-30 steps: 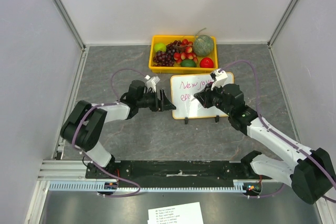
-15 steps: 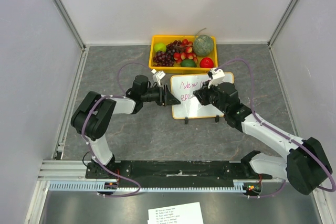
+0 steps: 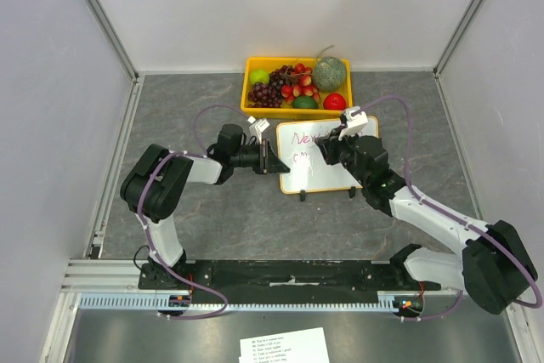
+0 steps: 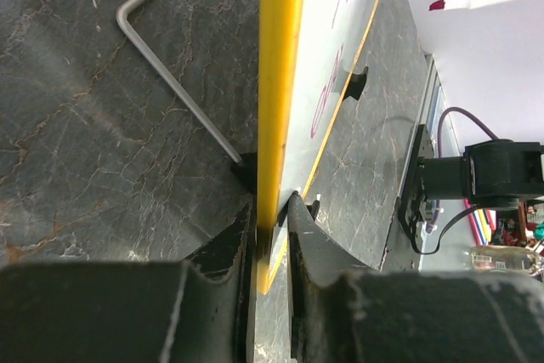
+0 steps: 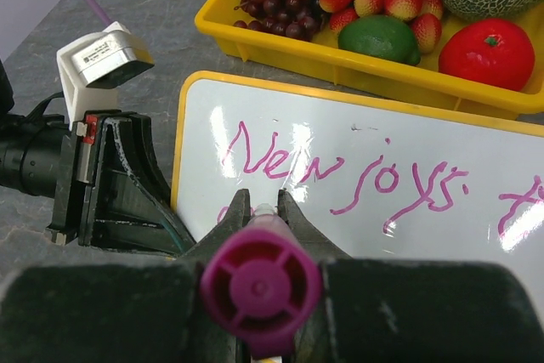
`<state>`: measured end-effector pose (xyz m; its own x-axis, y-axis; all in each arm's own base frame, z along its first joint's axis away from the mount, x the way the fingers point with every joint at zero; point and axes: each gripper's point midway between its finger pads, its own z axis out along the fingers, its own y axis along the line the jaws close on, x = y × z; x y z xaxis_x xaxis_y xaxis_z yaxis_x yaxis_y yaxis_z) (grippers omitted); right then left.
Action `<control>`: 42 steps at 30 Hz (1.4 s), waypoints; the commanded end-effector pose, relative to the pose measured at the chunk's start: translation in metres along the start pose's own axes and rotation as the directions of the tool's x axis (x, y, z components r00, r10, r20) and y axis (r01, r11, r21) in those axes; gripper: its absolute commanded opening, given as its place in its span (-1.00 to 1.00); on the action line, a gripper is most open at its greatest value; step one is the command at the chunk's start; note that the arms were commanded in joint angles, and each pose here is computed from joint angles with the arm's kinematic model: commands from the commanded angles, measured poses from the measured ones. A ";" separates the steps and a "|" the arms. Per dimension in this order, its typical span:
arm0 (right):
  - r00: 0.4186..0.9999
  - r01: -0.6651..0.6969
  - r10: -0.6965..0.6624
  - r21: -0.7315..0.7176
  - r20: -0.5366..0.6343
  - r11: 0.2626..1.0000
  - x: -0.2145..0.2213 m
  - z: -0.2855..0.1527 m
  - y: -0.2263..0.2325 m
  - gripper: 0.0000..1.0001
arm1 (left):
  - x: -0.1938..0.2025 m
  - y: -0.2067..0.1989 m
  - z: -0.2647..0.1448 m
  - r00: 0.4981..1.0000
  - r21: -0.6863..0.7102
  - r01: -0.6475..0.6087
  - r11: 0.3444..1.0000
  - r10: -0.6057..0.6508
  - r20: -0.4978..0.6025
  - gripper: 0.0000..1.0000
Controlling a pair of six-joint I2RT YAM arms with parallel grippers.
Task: Write a sentence on the whiteboard
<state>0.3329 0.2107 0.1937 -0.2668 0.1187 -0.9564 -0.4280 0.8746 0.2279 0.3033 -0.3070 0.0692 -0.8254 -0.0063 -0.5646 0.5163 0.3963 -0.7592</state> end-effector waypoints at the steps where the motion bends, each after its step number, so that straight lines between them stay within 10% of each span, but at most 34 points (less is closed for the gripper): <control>1: 0.997 0.040 -0.041 0.010 0.065 0.999 -0.006 0.002 0.001 -1.00 | -0.011 0.004 -0.004 1.000 -0.066 -0.004 0.998 0.006 0.025 -0.80; 42: 0.989 0.015 -0.032 0.120 0.144 0.993 -0.010 0.012 -0.001 -1.00 | 0.000 0.013 -0.002 0.999 -0.097 0.017 0.995 -0.020 -0.036 -0.96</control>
<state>0.3352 0.2122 0.1640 -0.2162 0.0831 -0.9728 -0.3452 0.9255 0.1558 0.3013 -0.3053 0.0693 -0.8484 0.0170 -0.5291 0.4857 0.4225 -0.7652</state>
